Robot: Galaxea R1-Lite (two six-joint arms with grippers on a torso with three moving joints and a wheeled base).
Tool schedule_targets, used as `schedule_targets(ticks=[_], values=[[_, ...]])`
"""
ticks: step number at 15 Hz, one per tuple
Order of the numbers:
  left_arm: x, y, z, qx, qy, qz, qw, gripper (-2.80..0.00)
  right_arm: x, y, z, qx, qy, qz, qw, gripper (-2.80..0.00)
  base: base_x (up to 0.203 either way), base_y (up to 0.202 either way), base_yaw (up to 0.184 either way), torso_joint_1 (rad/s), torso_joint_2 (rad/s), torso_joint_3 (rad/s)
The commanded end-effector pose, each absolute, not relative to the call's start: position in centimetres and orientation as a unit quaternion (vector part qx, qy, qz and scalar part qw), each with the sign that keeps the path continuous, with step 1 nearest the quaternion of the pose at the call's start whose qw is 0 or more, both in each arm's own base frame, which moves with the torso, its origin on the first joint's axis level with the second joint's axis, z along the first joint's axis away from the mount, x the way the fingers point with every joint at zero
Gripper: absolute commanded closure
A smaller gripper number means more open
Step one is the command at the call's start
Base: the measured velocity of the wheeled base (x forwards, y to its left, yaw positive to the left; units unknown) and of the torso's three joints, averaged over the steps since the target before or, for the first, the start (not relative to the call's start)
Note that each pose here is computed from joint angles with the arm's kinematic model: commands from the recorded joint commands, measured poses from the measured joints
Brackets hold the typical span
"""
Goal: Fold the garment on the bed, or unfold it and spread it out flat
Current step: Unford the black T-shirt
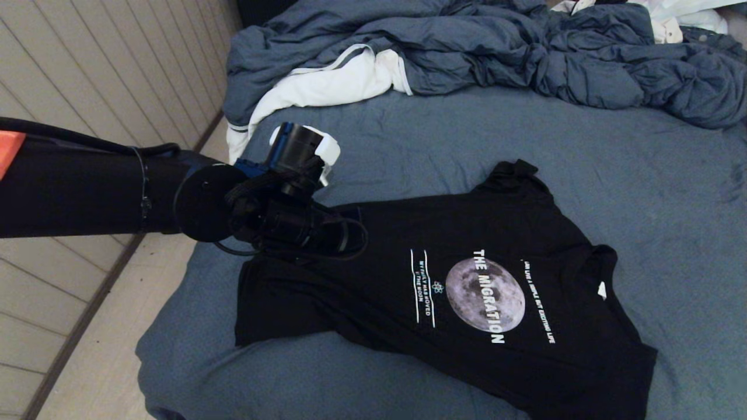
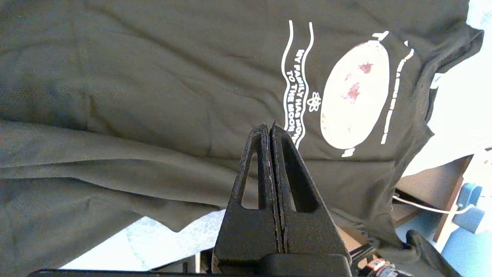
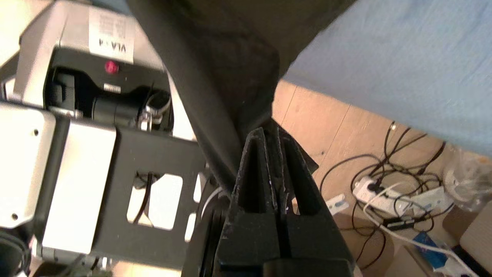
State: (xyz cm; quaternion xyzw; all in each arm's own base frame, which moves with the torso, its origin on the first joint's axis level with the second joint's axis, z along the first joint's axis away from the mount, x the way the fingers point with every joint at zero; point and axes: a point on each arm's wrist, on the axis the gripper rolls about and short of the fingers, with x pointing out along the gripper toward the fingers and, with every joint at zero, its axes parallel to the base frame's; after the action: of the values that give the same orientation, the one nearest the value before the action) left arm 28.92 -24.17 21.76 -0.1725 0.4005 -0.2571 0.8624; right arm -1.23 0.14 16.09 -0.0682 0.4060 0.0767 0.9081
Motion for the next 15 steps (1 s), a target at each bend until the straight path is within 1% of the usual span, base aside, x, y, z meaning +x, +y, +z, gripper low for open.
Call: schedule_targets(ticks=[1,5,6,7,13,15], values=[[29.0,-24.2,21.6,-0.173,0.404,-0.255,0.861,0.0,-2.2,0.1,15.8,-0.071,0.4,0.08,0.91,0.0,0.0,0.0,0.0,0.0,0.0,0.0],[28.9,-24.4,21.5,-0.171,0.406,-0.256,0.86,0.0,-3.4,-0.1,15.2,-0.08,0.406,0.086,0.906,0.0,0.0,0.0,0.0,0.0,0.0,0.0],[28.8,-24.4,21.5,-0.172,0.406,-0.257,0.86,0.0,-3.4,-0.1,15.1,-0.082,0.407,0.081,0.906,-0.89,0.0,0.0,0.0,0.0,0.0,0.0],[28.9,-24.4,21.5,-0.172,0.405,-0.257,0.86,0.0,-3.3,-0.1,15.2,-0.087,0.406,0.079,0.907,-2.8,0.0,0.0,0.0,0.0,0.0,0.0],[28.9,-24.4,21.5,-0.172,0.405,-0.257,0.86,0.0,-3.0,-0.2,15.7,-0.093,0.4,0.087,0.908,-2.8,0.0,0.0,0.0,0.0,0.0,0.0],[28.9,-24.4,21.5,-0.172,0.405,-0.257,0.86,0.0,-1.8,-0.1,16.5,-0.089,0.383,0.085,0.915,-2.8,0.0,0.0,0.0,0.0,0.0,0.0]])
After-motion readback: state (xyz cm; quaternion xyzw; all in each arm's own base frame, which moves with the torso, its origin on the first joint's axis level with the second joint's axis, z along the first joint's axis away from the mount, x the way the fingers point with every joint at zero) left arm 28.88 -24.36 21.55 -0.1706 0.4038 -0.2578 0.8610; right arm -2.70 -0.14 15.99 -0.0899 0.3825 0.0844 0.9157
